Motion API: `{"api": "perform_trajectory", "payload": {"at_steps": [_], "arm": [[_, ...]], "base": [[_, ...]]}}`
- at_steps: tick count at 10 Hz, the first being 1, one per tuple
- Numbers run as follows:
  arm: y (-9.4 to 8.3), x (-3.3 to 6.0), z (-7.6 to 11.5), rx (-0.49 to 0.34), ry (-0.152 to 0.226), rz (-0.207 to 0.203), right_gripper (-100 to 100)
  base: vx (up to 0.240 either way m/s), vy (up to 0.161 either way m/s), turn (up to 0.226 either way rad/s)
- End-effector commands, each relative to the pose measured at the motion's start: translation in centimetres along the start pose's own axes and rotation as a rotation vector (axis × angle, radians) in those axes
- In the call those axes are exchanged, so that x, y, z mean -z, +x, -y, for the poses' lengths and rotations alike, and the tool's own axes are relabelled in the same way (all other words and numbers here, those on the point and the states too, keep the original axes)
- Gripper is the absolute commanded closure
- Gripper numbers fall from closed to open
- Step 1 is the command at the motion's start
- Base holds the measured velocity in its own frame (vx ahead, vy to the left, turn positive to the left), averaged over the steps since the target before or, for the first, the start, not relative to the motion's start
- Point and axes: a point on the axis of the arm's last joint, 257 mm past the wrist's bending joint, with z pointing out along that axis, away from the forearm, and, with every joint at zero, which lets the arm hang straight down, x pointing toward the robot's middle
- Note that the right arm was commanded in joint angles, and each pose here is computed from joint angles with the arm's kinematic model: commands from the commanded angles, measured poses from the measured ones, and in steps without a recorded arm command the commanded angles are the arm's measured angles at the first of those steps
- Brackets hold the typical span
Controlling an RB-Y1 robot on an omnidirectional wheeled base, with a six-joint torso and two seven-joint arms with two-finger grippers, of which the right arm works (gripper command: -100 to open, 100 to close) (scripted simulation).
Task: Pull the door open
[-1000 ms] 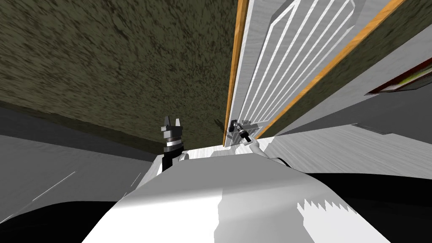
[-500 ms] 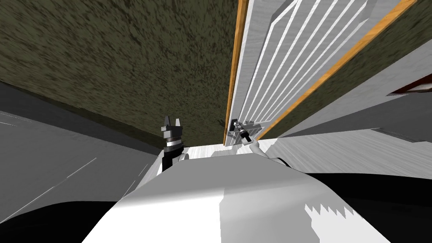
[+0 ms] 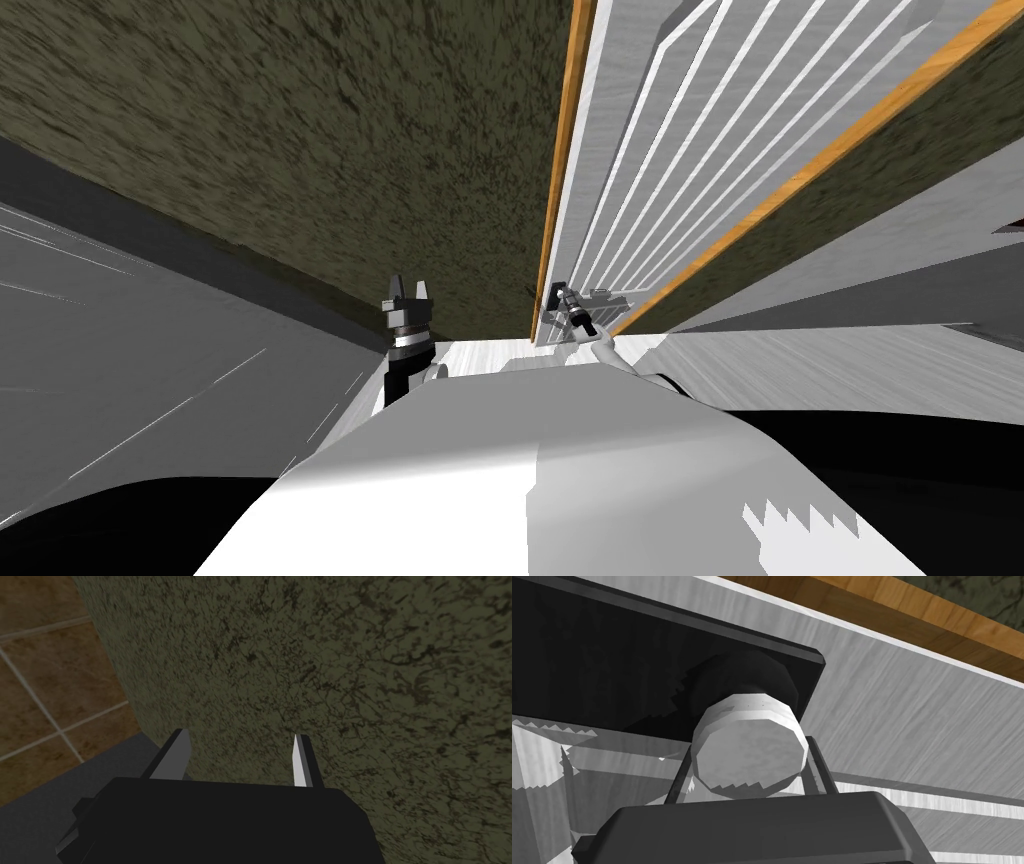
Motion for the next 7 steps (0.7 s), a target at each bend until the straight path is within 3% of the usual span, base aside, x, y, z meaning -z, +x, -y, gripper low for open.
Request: {"api": "perform_trajectory", "payload": {"at_steps": [1,7], "arm": [[-0.8,-0.44,-0.8,-0.090,-0.019,0.026,100],[-2.7,-0.35,-0.2,-0.340,-0.012,0.099,100]], "base": [[-0.084,-0.057,0.161],[-0.072,-0.048,0.124]]}}
